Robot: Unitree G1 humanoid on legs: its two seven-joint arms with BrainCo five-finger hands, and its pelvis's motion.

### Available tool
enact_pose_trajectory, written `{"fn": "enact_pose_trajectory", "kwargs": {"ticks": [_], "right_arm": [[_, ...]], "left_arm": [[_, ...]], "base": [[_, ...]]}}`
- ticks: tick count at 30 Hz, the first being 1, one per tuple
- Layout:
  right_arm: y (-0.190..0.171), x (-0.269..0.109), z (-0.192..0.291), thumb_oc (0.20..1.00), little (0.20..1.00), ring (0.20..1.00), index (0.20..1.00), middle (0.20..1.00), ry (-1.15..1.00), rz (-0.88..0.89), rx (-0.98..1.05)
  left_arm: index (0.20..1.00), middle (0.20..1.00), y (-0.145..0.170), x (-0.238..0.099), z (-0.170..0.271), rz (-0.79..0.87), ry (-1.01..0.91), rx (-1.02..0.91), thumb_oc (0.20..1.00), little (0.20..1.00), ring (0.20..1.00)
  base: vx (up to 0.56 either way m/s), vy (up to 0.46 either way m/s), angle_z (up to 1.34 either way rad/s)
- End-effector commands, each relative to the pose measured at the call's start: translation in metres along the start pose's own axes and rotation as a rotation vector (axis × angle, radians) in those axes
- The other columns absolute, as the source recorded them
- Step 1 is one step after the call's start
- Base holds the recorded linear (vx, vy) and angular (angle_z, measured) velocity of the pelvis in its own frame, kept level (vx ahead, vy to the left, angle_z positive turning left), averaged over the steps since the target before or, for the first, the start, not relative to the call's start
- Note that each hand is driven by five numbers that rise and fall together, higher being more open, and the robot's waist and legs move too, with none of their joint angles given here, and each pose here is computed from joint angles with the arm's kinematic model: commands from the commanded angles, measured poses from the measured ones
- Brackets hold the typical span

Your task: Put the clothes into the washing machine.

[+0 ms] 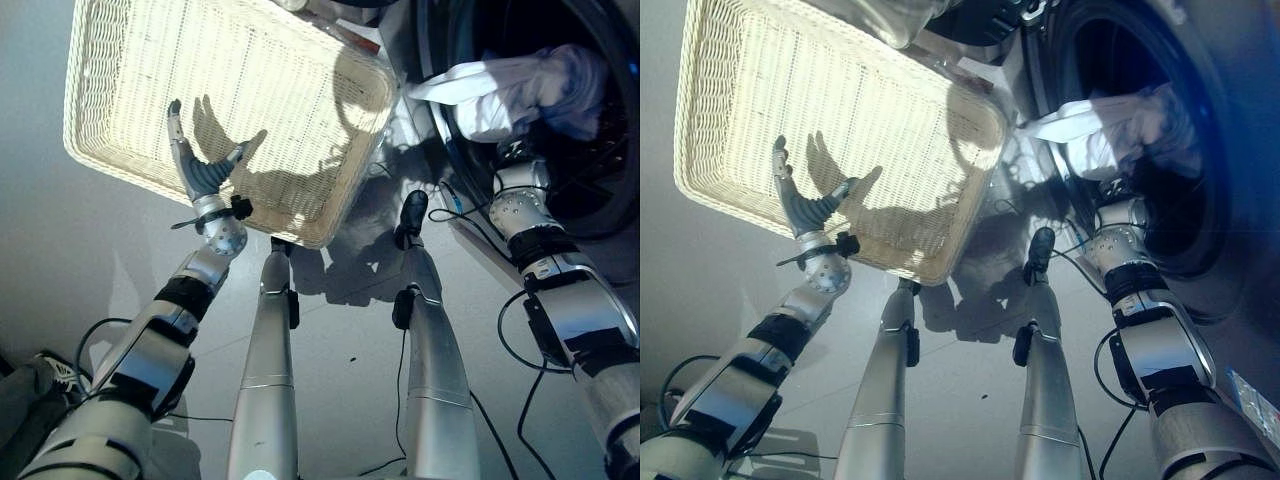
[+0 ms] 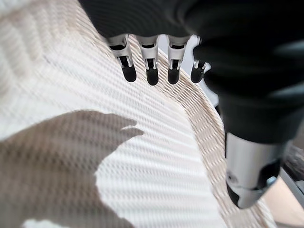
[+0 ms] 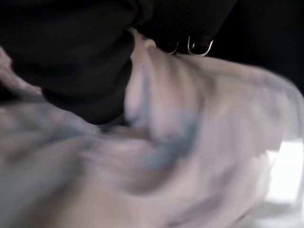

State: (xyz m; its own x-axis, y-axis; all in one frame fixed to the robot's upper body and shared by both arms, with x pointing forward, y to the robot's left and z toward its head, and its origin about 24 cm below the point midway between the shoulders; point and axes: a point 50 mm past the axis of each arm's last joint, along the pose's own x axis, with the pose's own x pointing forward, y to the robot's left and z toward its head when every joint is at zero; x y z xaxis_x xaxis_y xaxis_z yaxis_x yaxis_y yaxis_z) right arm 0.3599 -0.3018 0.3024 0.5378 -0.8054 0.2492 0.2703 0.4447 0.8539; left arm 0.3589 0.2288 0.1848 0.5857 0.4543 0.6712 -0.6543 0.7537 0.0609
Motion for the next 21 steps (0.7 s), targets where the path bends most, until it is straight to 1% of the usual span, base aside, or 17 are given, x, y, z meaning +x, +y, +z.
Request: {"fn": "enact_pose_trajectory", "kwargs": {"ticks": [1,2,3,4,5,6,8,10,12,13,15,17,19,20,21], "right_arm": [[0.021,0.019,0.108,0.200,0.200,0.200,0.200,0.200,-0.432,0.035,0.136],[0.020,0.019,0.110,0.200,0.200,0.200,0.200,0.200,-0.435,0.033,0.131],[0.017,0.024,0.114,0.329,0.329,0.329,0.329,0.329,-0.435,0.028,0.108],[0.012,0.029,0.114,0.639,0.639,0.639,0.639,0.639,-0.420,0.019,0.082],[0.010,0.031,0.113,0.922,0.922,0.922,0.922,0.922,-0.407,0.018,0.077],[0.002,0.036,0.108,1.000,1.000,1.000,1.000,1.000,-0.373,0.019,0.039],[-0.001,0.039,0.102,1.000,1.000,1.000,1.000,1.000,-0.337,0.032,-0.002],[-0.004,0.041,0.089,1.000,1.000,1.000,1.000,1.000,-0.298,0.037,-0.107],[-0.004,0.041,0.086,1.000,1.000,1.000,1.000,1.000,-0.297,0.034,-0.142],[-0.008,0.042,0.076,1.000,1.000,1.000,1.000,1.000,-0.276,-0.003,-0.259],[-0.008,0.041,0.073,1.000,1.000,1.000,1.000,1.000,-0.279,-0.010,-0.295],[-0.005,0.038,0.055,1.000,1.000,1.000,1.000,1.000,-0.269,-0.052,-0.563],[-0.007,0.040,0.043,1.000,1.000,1.000,1.000,1.000,-0.152,-0.086,-0.702],[-0.007,0.040,0.043,1.000,1.000,1.000,1.000,1.000,-0.152,-0.086,-0.702],[-0.013,0.042,0.039,1.000,1.000,1.000,1.000,1.000,-0.161,-0.127,-0.975]], "left_arm": [[1.000,1.000,0.021,0.014,0.003,0.089,-0.005,-0.043,1.000,1.000,1.000],[1.000,1.000,0.022,0.015,0.003,0.089,-0.002,-0.040,1.000,1.000,1.000],[1.000,1.000,0.024,0.021,0.003,0.084,0.004,-0.039,1.000,1.000,1.000],[1.000,1.000,0.024,0.025,0.005,0.075,0.003,-0.033,1.000,1.000,1.000],[1.000,1.000,0.024,0.026,0.005,0.071,0.001,-0.031,1.000,1.000,1.000],[1.000,1.000,0.022,0.030,0.007,0.056,-0.004,-0.025,1.000,1.000,1.000],[1.000,1.000,0.020,0.032,0.008,0.046,-0.006,-0.022,1.000,1.000,1.000],[1.000,1.000,0.016,0.033,0.009,0.029,-0.005,-0.021,1.000,1.000,1.000],[1.000,1.000,0.015,0.033,0.009,0.026,-0.004,-0.022,1.000,1.000,1.000],[1.000,1.000,0.012,0.032,0.009,0.020,-0.004,-0.024,1.000,1.000,1.000],[1.000,1.000,0.012,0.032,0.010,0.019,-0.004,-0.026,1.000,1.000,1.000],[1.000,1.000,0.007,0.032,0.012,0.011,-0.006,-0.031,1.000,1.000,1.000],[1.000,1.000,0.005,0.035,0.016,0.008,-0.010,-0.035,1.000,1.000,1.000],[1.000,1.000,0.005,0.035,0.016,0.008,-0.010,-0.035,1.000,1.000,1.000],[1.000,1.000,0.003,0.039,0.020,0.003,-0.022,-0.037,1.000,1.000,1.000]], "base": [[-0.01,0.015,-0.04],[0.00,0.012,-0.10],[0.01,0.006,-0.13],[0.01,-0.004,-0.12],[0.02,-0.056,-0.06],[0.02,-0.066,-0.01],[0.02,-0.047,0.05],[0.01,-0.022,0.09],[0.01,-0.016,0.07],[0.01,-0.017,0.07],[0.00,-0.015,0.07],[-0.01,-0.017,0.05],[0.00,0.000,0.00],[-0.01,-0.050,0.00],[-0.01,-0.043,0.00]]}}
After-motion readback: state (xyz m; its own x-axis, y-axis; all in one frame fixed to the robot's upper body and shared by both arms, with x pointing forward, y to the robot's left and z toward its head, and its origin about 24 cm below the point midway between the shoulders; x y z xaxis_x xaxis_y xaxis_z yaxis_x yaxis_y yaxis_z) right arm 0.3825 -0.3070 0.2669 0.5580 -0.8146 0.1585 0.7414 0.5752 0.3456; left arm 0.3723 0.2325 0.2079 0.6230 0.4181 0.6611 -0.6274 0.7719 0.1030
